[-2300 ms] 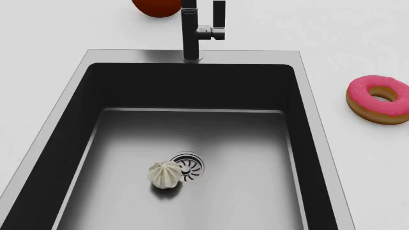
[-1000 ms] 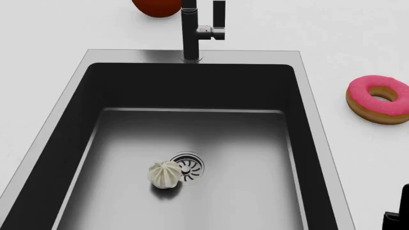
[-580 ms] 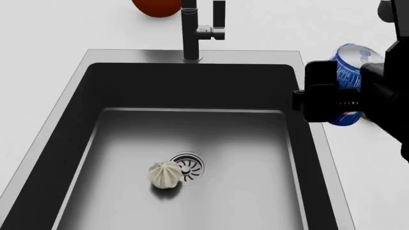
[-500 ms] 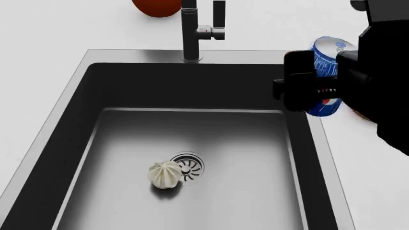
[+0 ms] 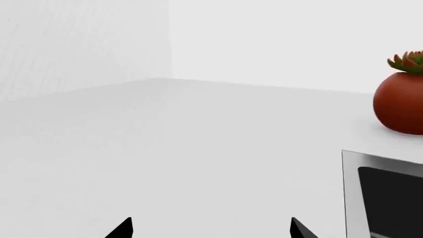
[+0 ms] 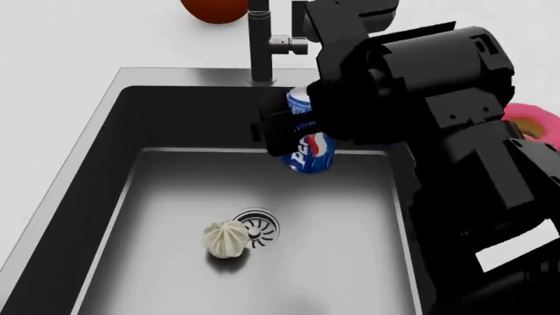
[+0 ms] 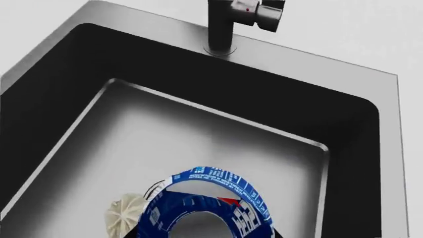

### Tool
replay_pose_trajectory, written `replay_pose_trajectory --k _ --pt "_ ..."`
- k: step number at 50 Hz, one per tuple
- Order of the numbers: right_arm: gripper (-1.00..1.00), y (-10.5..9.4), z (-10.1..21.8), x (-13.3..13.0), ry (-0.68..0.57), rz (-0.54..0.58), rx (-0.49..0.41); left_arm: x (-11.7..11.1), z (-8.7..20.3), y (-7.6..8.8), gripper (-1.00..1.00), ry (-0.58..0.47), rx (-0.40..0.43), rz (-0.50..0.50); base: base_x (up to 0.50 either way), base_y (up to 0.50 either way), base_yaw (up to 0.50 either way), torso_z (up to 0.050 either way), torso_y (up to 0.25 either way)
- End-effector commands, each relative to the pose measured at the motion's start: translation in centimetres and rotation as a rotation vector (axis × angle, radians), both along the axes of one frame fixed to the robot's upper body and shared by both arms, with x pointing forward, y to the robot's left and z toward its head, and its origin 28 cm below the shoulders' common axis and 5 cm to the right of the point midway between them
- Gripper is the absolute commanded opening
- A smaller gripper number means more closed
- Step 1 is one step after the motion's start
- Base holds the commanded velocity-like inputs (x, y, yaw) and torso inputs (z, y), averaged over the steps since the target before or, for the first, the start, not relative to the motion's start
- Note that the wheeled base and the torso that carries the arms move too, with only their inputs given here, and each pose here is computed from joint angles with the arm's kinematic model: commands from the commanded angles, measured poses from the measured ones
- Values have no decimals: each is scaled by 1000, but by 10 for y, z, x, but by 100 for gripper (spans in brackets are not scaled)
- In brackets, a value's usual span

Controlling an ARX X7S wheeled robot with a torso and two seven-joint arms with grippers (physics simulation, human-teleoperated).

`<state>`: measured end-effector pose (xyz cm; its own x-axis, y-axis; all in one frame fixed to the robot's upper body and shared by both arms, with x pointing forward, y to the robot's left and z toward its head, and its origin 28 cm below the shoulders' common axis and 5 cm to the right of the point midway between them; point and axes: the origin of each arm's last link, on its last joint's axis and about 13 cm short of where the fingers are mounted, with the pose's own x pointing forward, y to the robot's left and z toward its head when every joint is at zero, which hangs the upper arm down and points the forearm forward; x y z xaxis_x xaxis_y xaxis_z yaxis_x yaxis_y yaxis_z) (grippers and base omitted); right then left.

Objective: Pick the can from the counter and place it in the sink

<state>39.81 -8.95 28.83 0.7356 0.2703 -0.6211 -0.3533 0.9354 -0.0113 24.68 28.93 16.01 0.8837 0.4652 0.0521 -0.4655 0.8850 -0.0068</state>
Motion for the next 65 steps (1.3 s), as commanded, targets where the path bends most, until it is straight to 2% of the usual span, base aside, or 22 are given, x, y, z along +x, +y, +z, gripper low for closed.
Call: replay_pose_trajectory --k 1,12,20,26,35,45,46,59,65 --pt "-100 17 -31 12 8 81 -141 -1 0 0 100 -7 -5 -7 0 0 0 0 0" --pt "-100 24 -72 10 19 77 -160 -1 -4 0 100 -3 -9 -2 0 0 0 0 1" --pt "-100 24 -95 8 52 73 -118 -1 -6 0 100 5 -8 -4 0 0 0 0 0" --pt "-100 19 -112 7 65 29 -84 1 -7 -1 100 11 -7 -8 0 0 0 0 0" --pt "-100 15 -123 4 96 6 -96 3 -7 -2 100 16 -4 -11 0 0 0 0 0" --pt "-100 15 -122 4 98 18 -115 3 -8 -2 100 17 -8 -13 0 0 0 0 1" --pt "100 15 -122 4 102 15 -122 3 -8 -2 100 16 -9 -13 0 0 0 0 0" --pt "100 15 -114 6 75 2 -120 5 -9 -2 100 14 -11 -17 0 0 0 0 0" --pt "100 14 -95 11 21 -1 -117 5 -8 -2 100 13 -9 -18 0 0 0 0 0"
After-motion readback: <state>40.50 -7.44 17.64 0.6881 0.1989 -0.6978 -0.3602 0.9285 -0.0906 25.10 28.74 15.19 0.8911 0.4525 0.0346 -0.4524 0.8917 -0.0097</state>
